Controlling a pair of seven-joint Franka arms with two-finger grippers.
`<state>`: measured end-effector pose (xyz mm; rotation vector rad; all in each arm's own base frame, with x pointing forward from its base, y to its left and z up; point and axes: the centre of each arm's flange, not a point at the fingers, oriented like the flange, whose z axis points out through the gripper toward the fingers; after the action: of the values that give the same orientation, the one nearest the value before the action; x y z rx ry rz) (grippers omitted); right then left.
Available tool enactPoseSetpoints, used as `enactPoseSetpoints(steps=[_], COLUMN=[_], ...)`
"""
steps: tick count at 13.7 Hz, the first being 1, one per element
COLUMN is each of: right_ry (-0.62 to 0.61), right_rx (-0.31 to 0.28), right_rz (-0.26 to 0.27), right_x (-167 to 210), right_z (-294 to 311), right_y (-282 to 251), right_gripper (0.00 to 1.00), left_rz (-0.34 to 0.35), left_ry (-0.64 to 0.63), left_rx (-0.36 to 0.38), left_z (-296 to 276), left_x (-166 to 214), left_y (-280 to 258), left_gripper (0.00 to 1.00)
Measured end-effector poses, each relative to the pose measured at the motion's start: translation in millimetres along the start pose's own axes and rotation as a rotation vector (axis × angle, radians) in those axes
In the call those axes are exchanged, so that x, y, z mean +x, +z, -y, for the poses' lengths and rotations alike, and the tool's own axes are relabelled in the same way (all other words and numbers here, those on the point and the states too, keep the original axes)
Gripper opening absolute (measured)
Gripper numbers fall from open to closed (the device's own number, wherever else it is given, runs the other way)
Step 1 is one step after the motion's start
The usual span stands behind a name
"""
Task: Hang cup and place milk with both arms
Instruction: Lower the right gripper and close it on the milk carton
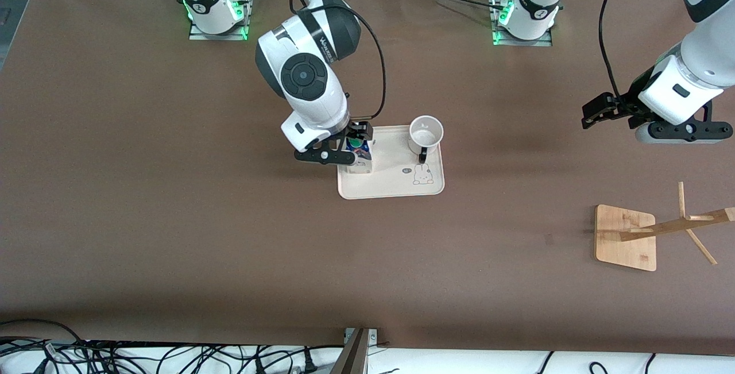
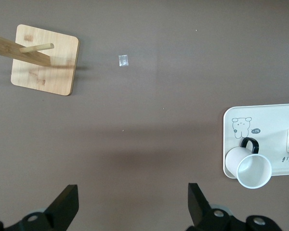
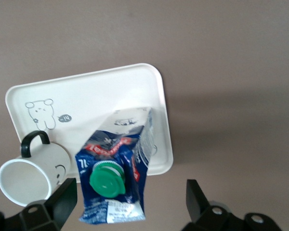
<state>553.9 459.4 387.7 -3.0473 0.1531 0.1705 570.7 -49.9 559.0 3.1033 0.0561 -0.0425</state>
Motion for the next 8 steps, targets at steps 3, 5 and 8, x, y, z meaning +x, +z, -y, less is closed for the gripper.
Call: enactPoseSetpoints(steps=[3,5,8], right_ry=[-0.023,-0.035,-0.033], right_rx=[0.005,0.003,-0.009], right_rz=[-0.003,-0.001,0.007], right_x=[-10.7,-17.3,-15.9], right_z=[14.4,20.7,20.7], right_y=[4.9,6.8,17.4], right_gripper=[1.0,1.0,1.0], left_rz=[0.008,0.011,0.012], left_ry=[0.0,0.0,-0.001], left_rx=[0.001,0.002,0.002], left_z=[-0.1,-0.1,-0.1], left_x=[1.9,2.6,2.8], left_y=[4.6,6.2,6.6], left_gripper=[1.0,1.0,1.0])
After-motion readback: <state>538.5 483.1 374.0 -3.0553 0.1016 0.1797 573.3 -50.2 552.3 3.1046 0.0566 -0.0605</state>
